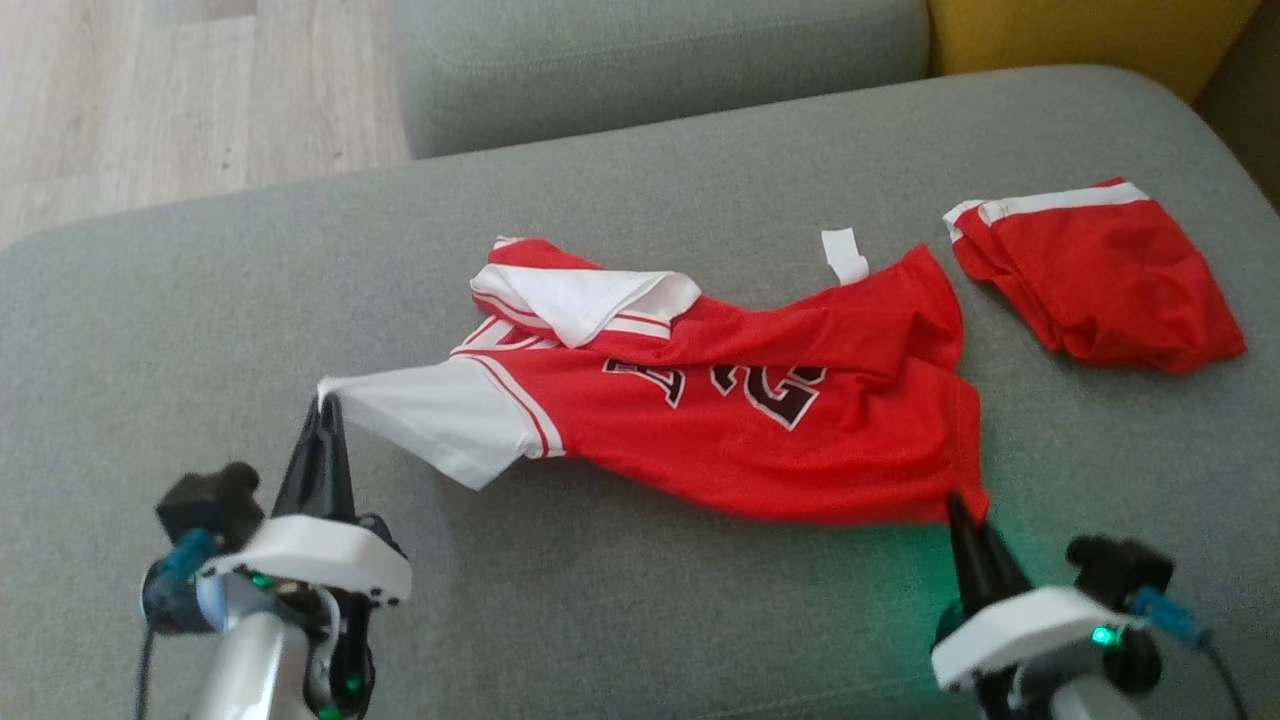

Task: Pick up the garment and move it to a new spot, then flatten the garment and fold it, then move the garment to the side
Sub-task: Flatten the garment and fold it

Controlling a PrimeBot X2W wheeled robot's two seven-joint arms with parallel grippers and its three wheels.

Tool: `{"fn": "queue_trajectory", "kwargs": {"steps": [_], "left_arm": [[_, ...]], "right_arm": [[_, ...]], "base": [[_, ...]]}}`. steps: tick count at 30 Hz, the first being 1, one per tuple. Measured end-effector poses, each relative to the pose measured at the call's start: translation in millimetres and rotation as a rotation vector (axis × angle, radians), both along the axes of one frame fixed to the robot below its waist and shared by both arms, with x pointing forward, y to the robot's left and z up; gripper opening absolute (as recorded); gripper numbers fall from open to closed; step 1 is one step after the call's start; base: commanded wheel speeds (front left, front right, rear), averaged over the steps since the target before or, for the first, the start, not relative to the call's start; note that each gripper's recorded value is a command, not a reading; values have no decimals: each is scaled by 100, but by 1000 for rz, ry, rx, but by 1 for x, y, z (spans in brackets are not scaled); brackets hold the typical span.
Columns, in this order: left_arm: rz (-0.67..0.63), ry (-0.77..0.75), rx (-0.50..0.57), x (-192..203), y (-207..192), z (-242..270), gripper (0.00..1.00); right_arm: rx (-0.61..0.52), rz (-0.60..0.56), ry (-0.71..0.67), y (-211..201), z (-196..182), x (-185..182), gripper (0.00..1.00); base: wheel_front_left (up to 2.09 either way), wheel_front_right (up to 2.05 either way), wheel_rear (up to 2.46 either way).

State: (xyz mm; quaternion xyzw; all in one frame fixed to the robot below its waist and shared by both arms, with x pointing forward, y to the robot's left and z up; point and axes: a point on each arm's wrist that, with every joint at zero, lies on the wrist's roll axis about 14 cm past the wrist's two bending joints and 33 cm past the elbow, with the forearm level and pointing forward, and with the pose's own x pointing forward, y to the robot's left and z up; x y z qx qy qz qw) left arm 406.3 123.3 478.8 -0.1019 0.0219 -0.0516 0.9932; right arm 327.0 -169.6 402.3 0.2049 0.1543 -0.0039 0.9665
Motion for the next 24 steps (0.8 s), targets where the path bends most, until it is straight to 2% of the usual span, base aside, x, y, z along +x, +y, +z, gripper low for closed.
{"fn": "queue_trajectory", "kwargs": {"steps": [4, 8, 16, 19, 24], "left_arm": [[13, -85, -75, 5, 5, 30, 0], [30, -200, -168, 15, 11, 73, 0], [6, -563, -301, 23, 18, 213, 0], [5, -648, -348, 12, 23, 247, 0], [-6, -708, -391, -5, 27, 277, 0]], "right_arm": [[-41, 13, -170, -2, 53, 24, 0], [-113, 42, -365, -4, 125, 49, 0], [-233, 104, -676, -2, 255, 64, 0], [-250, 114, -748, 1, 286, 58, 0], [-268, 114, -784, 2, 310, 47, 0]], "base": [[0, 0, 0], [0, 0, 0], [0, 0, 0], [0, 0, 0], [0, 0, 0]]}}
